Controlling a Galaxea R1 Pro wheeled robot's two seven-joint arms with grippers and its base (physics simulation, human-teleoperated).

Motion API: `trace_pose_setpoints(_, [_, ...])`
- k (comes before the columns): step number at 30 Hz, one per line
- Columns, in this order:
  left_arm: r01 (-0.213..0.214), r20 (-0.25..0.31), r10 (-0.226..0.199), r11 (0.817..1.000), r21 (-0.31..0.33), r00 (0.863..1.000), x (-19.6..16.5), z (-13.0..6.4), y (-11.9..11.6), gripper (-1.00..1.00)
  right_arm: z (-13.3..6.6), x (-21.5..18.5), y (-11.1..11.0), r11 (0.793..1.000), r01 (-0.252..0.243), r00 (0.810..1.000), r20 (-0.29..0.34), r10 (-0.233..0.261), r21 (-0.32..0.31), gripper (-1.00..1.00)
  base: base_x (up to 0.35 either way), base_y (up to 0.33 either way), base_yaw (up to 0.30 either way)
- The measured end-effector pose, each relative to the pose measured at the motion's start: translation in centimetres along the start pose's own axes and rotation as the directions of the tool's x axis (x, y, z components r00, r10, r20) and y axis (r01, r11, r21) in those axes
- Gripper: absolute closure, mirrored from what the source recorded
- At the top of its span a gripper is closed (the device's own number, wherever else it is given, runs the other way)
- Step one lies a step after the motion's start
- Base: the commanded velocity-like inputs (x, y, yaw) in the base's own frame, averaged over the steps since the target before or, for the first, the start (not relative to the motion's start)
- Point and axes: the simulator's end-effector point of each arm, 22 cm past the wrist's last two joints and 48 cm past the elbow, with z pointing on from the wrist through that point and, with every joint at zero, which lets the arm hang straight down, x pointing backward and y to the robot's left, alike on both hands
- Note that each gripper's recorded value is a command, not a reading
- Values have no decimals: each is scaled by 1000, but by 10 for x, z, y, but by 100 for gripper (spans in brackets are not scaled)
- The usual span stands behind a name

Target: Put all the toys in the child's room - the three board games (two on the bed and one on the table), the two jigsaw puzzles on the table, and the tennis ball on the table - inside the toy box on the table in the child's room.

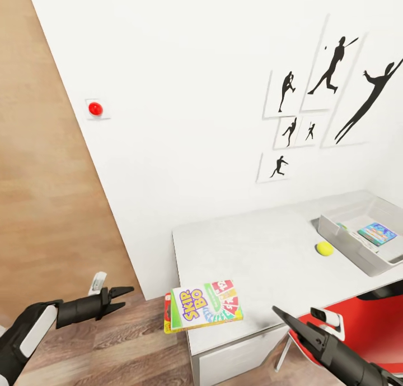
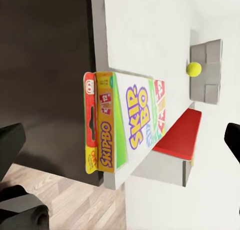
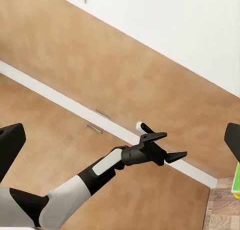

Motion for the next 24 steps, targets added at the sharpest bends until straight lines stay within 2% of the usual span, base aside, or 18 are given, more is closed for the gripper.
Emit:
trace_pose_setpoints(6, [3, 0, -3, 1000, -4, 1000, 2, 2, 3, -100, -7, -7, -3, 1000, -5, 1000, 12, 4, 13, -100, 0, 0, 0])
trace_pose_setpoints(13, [5, 0, -5, 1000, 0, 1000, 2, 2, 2, -100, -17, -6, -19, 998, -41, 998, 41, 40, 39, -100, 0, 0, 0])
trace_pose_setpoints(18, [6, 2, -6, 1000, 7, 1000, 0, 3, 4, -100, -6, -8, -4, 999, -39, 999, 19, 39, -2, -100, 0, 0, 0])
trace_pose_setpoints(24, [7, 1, -7, 1000, 10, 1000, -1, 7, 7, -100, -5, -10, -3, 999, -50, 999, 14, 51, -20, -100, 0, 0, 0])
